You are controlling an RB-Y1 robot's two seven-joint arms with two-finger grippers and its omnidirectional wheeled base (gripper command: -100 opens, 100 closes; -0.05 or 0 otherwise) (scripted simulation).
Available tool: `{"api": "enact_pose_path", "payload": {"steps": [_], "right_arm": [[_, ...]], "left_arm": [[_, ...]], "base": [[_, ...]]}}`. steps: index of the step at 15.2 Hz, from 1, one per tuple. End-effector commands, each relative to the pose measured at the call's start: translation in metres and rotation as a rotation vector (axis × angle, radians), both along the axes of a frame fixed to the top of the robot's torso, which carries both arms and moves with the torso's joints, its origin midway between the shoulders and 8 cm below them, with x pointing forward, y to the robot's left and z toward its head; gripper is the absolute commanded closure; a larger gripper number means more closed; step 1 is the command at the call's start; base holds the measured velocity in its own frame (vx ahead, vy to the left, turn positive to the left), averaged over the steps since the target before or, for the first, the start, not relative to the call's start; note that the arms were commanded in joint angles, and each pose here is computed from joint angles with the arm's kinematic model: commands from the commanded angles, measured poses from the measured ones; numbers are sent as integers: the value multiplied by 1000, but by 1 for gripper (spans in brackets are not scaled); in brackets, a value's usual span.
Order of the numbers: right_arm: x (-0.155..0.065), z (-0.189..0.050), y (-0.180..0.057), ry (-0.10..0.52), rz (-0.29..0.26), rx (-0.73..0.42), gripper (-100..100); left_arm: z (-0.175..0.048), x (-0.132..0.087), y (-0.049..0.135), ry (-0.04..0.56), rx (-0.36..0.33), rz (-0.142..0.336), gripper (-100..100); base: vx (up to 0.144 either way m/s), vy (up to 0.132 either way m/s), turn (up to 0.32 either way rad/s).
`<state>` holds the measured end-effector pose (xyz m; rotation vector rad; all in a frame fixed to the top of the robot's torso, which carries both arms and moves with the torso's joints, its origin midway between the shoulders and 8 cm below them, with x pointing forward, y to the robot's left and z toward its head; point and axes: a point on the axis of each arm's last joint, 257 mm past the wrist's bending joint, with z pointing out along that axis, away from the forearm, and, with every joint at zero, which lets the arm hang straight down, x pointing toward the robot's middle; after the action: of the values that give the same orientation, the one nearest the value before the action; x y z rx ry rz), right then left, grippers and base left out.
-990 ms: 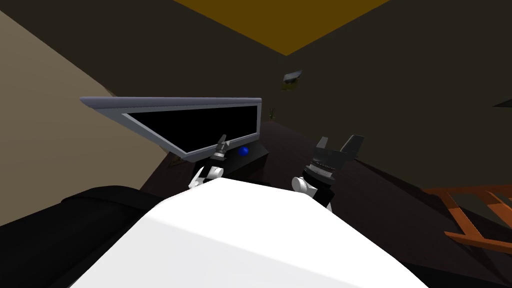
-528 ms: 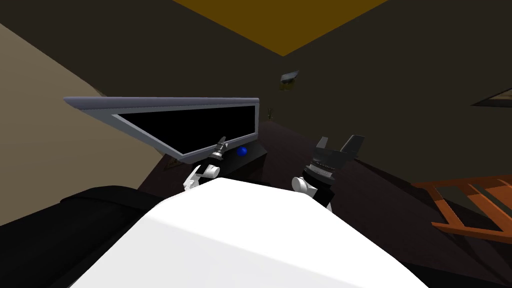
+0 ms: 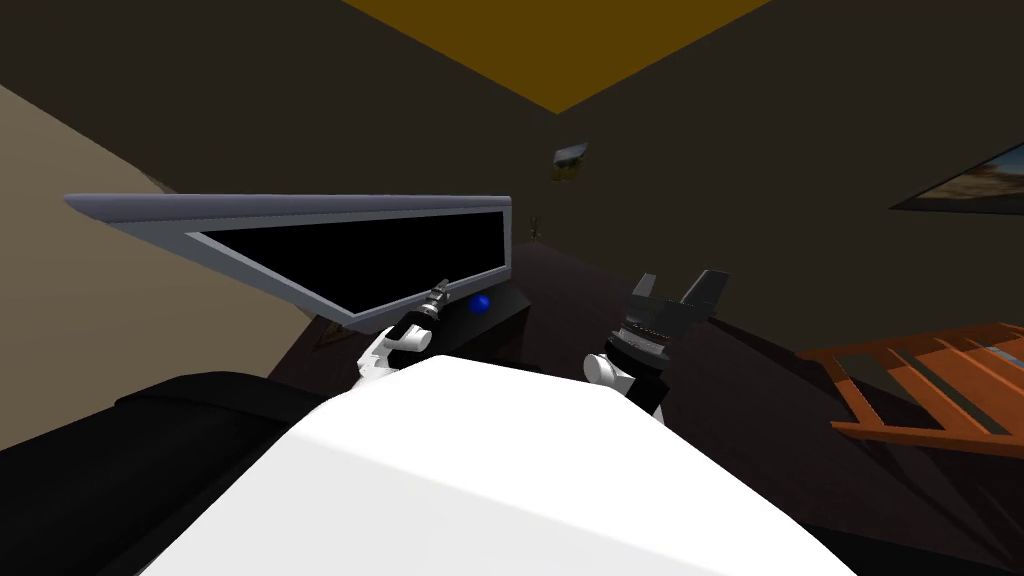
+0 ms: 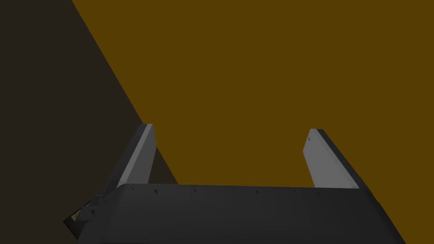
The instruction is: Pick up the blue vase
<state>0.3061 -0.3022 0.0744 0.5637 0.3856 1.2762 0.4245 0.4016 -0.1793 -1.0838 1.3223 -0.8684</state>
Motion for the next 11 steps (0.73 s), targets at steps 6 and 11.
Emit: {"api": "enact_pose_path", "payload": {"steps": [6,11], "right_arm": [[0,0,0,0,0,0,0],[0,0,0,0,0,0,0]], "left_arm": [[-39,-8,41,164,-1,64,-100],[-66,-18,77,288,-16,123,-100]], "base": [[17,-15,-74],[18,-17,-102]]}}
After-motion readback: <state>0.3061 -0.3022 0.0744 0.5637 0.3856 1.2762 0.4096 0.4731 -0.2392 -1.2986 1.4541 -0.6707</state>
